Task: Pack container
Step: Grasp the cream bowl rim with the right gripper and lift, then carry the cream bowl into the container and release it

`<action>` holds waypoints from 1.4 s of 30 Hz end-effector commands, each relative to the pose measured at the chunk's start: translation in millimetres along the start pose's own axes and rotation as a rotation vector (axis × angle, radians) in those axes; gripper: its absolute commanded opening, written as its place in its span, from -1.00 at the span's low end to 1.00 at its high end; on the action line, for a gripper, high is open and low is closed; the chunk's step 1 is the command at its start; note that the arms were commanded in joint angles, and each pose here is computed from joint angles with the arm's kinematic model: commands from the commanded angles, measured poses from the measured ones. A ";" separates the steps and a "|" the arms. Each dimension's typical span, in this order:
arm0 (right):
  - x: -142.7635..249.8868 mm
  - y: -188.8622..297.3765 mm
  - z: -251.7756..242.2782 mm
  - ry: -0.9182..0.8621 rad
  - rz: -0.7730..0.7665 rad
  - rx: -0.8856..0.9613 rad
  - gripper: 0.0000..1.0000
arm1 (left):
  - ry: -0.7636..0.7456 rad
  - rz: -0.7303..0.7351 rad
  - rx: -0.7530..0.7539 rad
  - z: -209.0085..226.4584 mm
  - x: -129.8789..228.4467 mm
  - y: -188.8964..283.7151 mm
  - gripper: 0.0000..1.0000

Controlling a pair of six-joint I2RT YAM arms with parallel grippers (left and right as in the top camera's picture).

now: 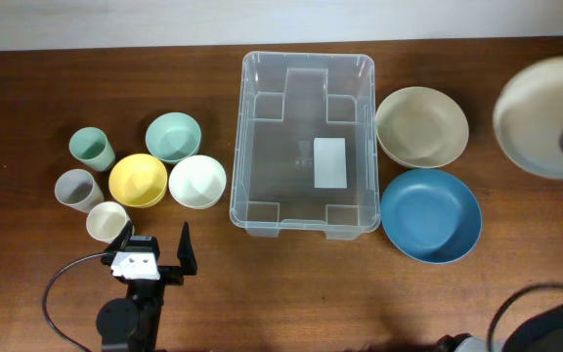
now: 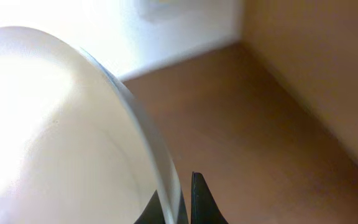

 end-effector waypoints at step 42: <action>115.6 -90.9 421.1 0.409 -0.079 -0.525 0.04 | -0.019 0.004 -0.007 1.0 2.0 0.0 0.99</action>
Point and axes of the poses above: each gripper's point midway between its finger pads, its own y axis back along the fingers, its own z axis along the line the jaws close on, x = y × z, the point moved 3 cm from there along y, back along the fingers, and after that the axes turned 4 degrees about -y, right-handed, at the moved point
